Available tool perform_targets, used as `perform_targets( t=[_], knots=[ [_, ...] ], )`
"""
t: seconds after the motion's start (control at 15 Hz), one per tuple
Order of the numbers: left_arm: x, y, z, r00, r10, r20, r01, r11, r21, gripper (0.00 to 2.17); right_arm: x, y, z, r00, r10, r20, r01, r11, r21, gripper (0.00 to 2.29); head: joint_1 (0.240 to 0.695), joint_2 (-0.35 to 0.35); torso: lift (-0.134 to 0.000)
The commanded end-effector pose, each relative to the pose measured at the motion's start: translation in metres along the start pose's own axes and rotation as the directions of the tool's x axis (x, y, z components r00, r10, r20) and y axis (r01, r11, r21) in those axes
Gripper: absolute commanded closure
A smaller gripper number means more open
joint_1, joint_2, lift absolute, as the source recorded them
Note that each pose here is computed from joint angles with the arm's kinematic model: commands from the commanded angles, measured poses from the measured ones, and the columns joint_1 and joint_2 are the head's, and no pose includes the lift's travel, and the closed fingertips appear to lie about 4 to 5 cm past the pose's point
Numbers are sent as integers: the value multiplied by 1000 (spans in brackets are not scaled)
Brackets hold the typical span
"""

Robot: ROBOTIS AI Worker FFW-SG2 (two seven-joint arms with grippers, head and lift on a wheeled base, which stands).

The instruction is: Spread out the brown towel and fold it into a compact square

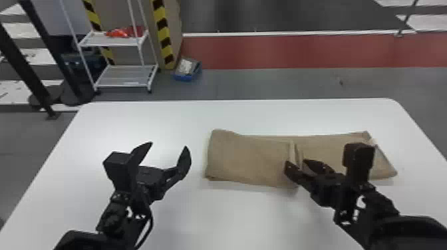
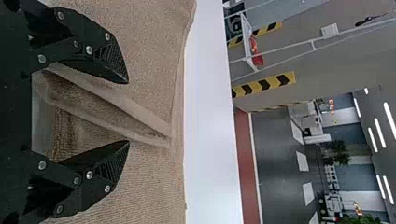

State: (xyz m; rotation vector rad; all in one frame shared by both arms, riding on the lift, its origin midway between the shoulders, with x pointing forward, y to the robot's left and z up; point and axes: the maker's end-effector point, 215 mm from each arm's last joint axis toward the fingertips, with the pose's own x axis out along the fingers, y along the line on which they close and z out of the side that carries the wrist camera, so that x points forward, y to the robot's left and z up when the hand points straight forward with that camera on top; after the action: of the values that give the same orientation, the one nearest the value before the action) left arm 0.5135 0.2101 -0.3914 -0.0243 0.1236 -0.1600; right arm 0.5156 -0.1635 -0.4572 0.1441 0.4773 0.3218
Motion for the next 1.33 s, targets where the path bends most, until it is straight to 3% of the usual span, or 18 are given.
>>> perform_targets(
  t=[0.0,0.07,0.73,0.87,1.0,1.27],
  knots=[
    [-1,-2,-4,1000,-6,-6,6,1000,-1,29,1,-1,-3,1000,1,-23,-1,1000,10,508,695,50,-119],
    [-2,-4,-5,1000,-9,-8,9,1000,-2,29,2,0,-6,999,6,-36,-5,1000,17,650,695,50,-119],
    [-16,-4,-11,1000,-5,-7,5,1000,-4,29,0,10,-3,999,32,-27,-31,999,42,826,695,55,-119],
    [-18,-4,-11,1000,-5,-5,5,1000,-5,29,0,11,-6,998,35,-44,-33,998,49,1241,695,58,-119],
    [-19,-2,-10,1000,-1,-5,1,1000,-3,29,0,12,-4,998,44,-43,-42,998,55,1328,695,61,-119],
    [-22,1,-8,1000,4,-1,-4,1000,-2,29,-8,20,30,997,67,27,-67,997,24,1328,695,67,-119]
  ],
)
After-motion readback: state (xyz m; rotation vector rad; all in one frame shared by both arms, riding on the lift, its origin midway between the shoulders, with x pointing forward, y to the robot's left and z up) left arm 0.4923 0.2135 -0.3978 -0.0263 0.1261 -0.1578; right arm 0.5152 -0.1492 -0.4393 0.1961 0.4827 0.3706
